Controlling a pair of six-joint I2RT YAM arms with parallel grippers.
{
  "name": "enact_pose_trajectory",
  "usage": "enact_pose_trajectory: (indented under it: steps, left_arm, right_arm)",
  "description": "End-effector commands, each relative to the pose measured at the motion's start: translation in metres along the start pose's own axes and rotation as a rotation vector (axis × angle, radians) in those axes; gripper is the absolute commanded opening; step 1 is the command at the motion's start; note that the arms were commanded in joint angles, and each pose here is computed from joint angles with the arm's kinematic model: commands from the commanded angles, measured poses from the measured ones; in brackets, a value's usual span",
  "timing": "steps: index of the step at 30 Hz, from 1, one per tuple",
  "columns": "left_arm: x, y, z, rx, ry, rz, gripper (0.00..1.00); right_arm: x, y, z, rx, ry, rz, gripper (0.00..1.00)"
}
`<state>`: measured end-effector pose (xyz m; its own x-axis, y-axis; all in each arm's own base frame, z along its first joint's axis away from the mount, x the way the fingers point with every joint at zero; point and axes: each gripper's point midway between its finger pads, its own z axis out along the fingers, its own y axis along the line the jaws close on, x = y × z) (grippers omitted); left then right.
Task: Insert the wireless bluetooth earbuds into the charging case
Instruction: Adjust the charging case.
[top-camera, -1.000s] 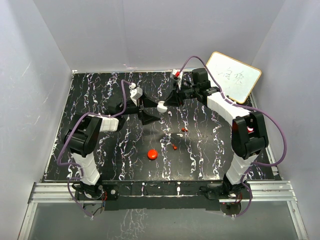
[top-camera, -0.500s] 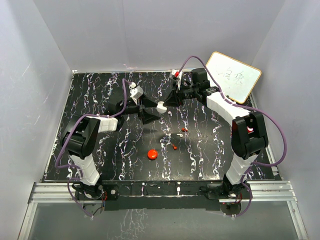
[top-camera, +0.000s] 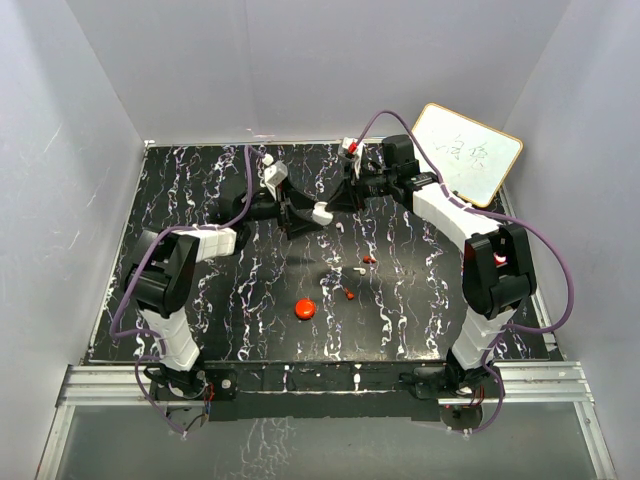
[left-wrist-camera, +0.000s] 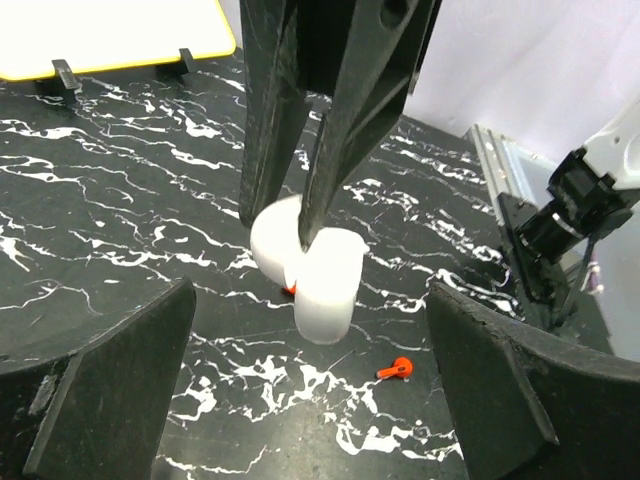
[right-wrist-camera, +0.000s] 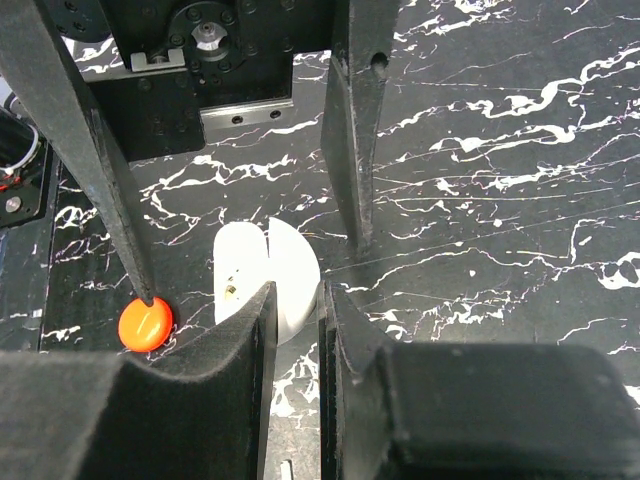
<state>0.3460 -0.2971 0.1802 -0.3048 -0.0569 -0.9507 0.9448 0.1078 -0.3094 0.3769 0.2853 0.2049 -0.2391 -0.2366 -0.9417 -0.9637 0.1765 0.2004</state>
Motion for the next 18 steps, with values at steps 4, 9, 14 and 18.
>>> enact_pose_trajectory:
  steps: [4,9,14,18]
  left_arm:
    - [-0.026,0.002,0.016,0.089,-0.037,-0.237,0.99]
    - [-0.050,-0.006,0.011,0.197,-0.172,-0.381,0.99]
    - [-0.041,-0.001,0.010,0.171,-0.138,-0.403,0.99]
    - [-0.036,0.001,0.009,0.129,-0.109,-0.381,0.99]
  right_arm:
    - [-0.039,0.002,-0.006,0.021,-0.054,-0.112,0.06]
    - [-0.039,0.001,-0.006,0.030,-0.049,-0.105,0.05]
    - [-0.047,0.004,-0.012,0.049,-0.057,-0.128,0.05]
    - [-0.047,0.003,-0.012,0.059,-0.054,-0.128,0.05]
